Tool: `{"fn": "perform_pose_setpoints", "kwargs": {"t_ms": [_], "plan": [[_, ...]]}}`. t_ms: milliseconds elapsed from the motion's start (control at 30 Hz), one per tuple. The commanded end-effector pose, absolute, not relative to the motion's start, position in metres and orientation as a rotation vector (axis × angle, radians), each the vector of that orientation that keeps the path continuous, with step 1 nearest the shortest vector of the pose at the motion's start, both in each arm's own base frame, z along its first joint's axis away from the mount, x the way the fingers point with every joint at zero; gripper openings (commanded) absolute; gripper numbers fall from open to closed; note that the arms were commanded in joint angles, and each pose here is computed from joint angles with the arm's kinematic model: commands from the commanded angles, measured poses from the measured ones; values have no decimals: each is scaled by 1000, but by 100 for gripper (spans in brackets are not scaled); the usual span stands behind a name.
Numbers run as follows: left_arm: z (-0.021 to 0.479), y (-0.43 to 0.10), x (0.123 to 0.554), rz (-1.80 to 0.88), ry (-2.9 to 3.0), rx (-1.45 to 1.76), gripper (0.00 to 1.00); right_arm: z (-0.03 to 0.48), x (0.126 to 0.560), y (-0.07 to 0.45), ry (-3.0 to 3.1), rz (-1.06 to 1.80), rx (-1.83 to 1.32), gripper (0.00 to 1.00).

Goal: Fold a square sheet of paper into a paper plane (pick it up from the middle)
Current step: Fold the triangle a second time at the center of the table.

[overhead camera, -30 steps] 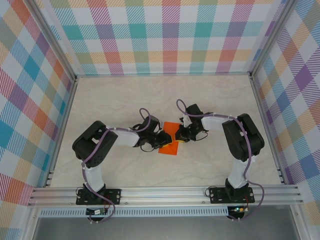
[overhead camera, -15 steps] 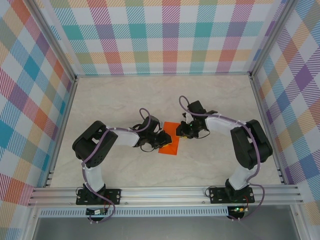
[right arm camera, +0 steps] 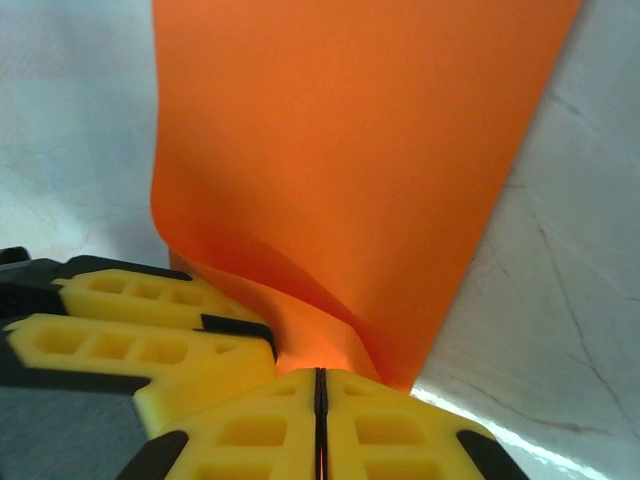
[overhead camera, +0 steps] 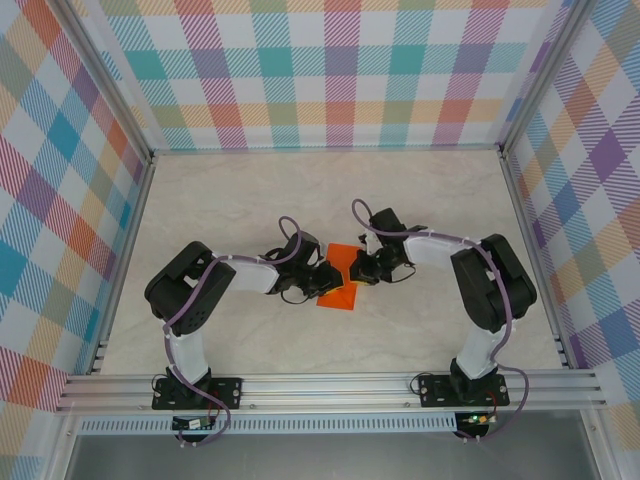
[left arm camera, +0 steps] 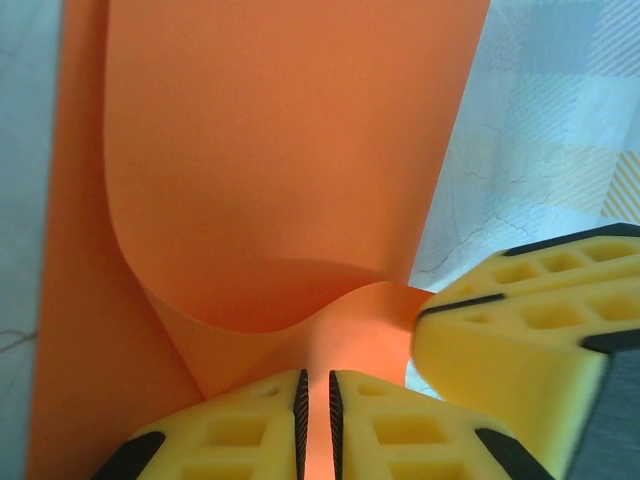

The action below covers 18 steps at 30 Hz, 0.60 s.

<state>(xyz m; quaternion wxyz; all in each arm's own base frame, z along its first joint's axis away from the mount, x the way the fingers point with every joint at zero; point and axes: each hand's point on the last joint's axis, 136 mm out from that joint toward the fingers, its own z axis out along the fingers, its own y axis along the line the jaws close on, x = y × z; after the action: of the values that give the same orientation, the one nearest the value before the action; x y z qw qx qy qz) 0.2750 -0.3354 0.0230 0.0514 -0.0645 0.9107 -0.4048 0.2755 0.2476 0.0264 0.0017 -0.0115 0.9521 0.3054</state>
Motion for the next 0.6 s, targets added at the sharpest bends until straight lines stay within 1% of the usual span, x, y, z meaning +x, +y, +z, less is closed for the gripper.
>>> {"fn": "perform_pose_setpoints", "kwargs": {"t_ms": [0,200,400,567], "plan": [[0,-323,260,-1116,2866,-235,16,23,276,253,2995,982,-73,9],[8,-326,262,-1143,2852,-219,16,8,274,243,3040,886,-75,8],[38,-340,272,-1240,2758,-138,16,-4,269,238,3080,837,-91,8],[39,-337,279,-1172,2753,-115,16,-9,267,235,3099,815,-96,7]]}}
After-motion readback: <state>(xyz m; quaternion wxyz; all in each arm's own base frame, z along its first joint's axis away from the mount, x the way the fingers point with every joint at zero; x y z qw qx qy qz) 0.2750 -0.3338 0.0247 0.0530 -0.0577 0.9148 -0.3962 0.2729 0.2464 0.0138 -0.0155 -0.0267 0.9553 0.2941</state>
